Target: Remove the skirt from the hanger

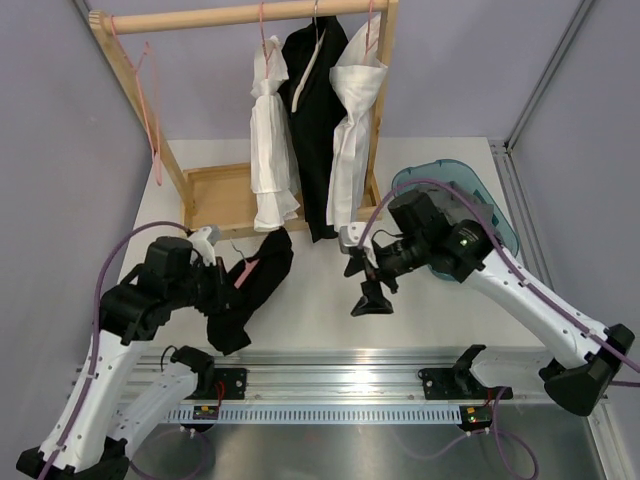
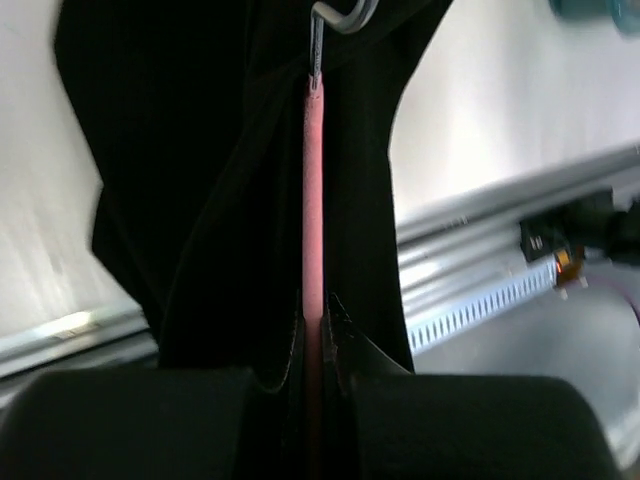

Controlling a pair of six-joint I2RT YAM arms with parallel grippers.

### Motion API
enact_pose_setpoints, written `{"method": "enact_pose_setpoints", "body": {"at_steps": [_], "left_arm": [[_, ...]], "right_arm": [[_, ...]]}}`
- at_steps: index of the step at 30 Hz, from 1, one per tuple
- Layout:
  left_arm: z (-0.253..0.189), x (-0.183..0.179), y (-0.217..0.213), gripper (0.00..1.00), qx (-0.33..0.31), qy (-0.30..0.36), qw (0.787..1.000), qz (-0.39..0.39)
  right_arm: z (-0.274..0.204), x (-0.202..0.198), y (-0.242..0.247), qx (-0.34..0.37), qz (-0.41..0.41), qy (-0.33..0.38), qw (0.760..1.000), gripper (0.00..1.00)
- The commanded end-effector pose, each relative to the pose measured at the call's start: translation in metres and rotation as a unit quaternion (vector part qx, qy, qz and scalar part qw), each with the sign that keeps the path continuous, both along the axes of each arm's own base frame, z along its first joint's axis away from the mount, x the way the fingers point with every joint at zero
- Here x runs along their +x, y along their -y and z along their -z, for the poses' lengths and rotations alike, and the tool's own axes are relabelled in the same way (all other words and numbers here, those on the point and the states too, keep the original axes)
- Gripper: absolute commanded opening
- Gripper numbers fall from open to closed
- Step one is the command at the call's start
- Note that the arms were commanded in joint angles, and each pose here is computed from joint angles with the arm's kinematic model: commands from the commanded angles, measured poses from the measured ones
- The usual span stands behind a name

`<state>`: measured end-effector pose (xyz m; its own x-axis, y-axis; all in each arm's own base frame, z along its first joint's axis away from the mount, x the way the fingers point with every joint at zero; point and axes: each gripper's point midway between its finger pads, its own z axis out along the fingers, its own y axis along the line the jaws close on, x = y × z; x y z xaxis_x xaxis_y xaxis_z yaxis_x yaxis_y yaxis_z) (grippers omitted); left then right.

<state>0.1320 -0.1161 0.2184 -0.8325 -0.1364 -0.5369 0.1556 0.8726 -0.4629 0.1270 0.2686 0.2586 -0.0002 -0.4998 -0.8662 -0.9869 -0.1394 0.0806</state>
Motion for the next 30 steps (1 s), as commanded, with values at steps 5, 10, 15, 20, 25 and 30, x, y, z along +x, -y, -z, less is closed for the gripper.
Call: {"method": "enact_pose_setpoints", "body": {"at_steps": [5, 10, 15, 20, 25, 30], "left_arm": [[-0.004, -0.047, 0.046, 0.00, -0.110, -0.064, 0.982, 0.142], [-0.007, -0.053, 0.059, 0.00, -0.131, -0.071, 0.973, 0.176], [-0.011, -0.050, 0.076, 0.00, -0.148, -0.070, 0.965, 0.205], [-0.015, -0.049, 0.081, 0.00, -0.147, -0.068, 0.962, 0.221], [-0.015, -0.047, 0.080, 0.00, -0.141, -0.067, 0.962, 0.222], [-0.021, -0.048, 0.080, 0.00, -0.144, -0.055, 0.962, 0.225]], "right_arm": [[-0.025, 0.043, -0.062, 0.002, 0.115, 0.045, 0.992, 0.99], [-0.021, 0.056, -0.091, 0.000, 0.159, 0.037, 0.987, 1.00], [0.010, 0.060, -0.108, -0.032, 0.174, 0.039, 0.983, 1.00], [0.030, 0.076, -0.107, -0.061, 0.202, 0.058, 0.976, 0.96], [0.047, 0.084, -0.094, -0.094, 0.207, 0.089, 0.970, 0.82], [0.071, 0.091, -0.076, -0.120, 0.233, 0.095, 0.960, 0.44]]}}
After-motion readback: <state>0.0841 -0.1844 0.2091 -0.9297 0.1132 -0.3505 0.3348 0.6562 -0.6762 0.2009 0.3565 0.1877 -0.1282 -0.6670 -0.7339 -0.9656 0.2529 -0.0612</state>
